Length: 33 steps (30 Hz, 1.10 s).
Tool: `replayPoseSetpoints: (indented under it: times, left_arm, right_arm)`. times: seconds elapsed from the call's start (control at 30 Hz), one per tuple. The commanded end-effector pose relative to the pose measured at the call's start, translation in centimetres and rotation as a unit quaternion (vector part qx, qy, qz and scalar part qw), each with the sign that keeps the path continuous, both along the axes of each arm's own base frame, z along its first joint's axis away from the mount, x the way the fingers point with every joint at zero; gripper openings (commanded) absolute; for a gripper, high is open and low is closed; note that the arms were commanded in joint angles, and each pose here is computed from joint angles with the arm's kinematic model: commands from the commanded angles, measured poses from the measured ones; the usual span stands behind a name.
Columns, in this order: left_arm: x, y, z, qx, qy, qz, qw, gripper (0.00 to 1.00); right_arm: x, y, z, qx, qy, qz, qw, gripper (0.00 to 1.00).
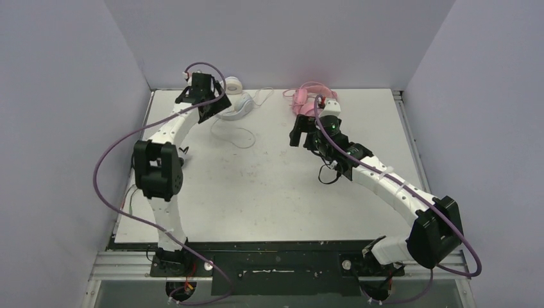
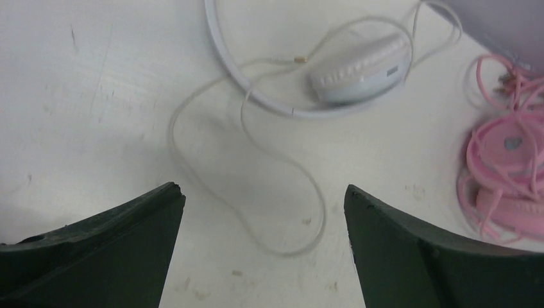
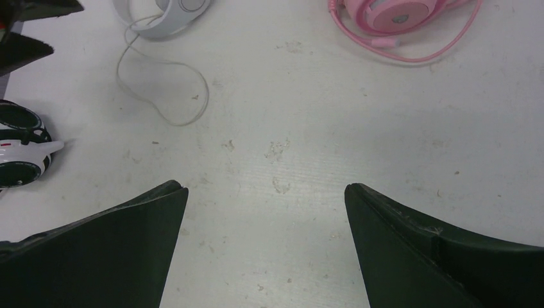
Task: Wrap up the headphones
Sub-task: Pick up the headphones from the center of the board.
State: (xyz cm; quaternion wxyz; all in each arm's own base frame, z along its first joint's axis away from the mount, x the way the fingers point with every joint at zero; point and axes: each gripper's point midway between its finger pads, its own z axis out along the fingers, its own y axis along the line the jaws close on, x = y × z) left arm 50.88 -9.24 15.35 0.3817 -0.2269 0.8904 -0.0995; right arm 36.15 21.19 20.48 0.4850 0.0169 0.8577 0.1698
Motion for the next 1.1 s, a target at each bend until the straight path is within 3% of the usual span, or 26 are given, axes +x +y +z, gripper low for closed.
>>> replayPoseSetpoints:
  times: [0.0, 0.2, 0.43, 0.7, 0.93, 1.07]
  left_arm:
    - [6.4, 1.8, -0.5, 0.017, -0.014, 0.074, 0.997, 0.91]
    - [11.3, 3.4, -3.5, 0.046, 0.009, 0.11, 0.993, 0.87]
    - [13.1, 3.8, -6.5, 0.026, 0.002, 0.123, 0.992, 0.72]
    - [13.4, 4.8, -7.2, 0.014, 0.017, 0.126, 0.992, 0.64]
    - [12.8, 5.2, -9.7, 0.021, 0.056, 0.106, 0.993, 0.43]
    - [12.6, 5.3, -10.7, 0.026, 0.068, 0.098, 0.993, 0.42]
  right_arm:
    - [1.7, 0.9, 4.3, 0.025, -0.068, 0.005, 0.997, 0.99]
    - [0.6, 1.2, 4.5, 0.03, -0.079, 0.016, 0.996, 0.99]
    - [-0.5, 1.1, 5.2, 0.028, -0.085, 0.028, 0.996, 1.0]
    - [-1.0, -0.3, 8.0, 0.027, -0.121, 0.02, 0.992, 1.0]
    - [-1.4, -1.1, 9.4, 0.032, -0.137, 0.013, 0.99, 1.0]
    - [-1.6, -1.3, 9.6, 0.036, -0.139, 0.011, 0.99, 1.0]
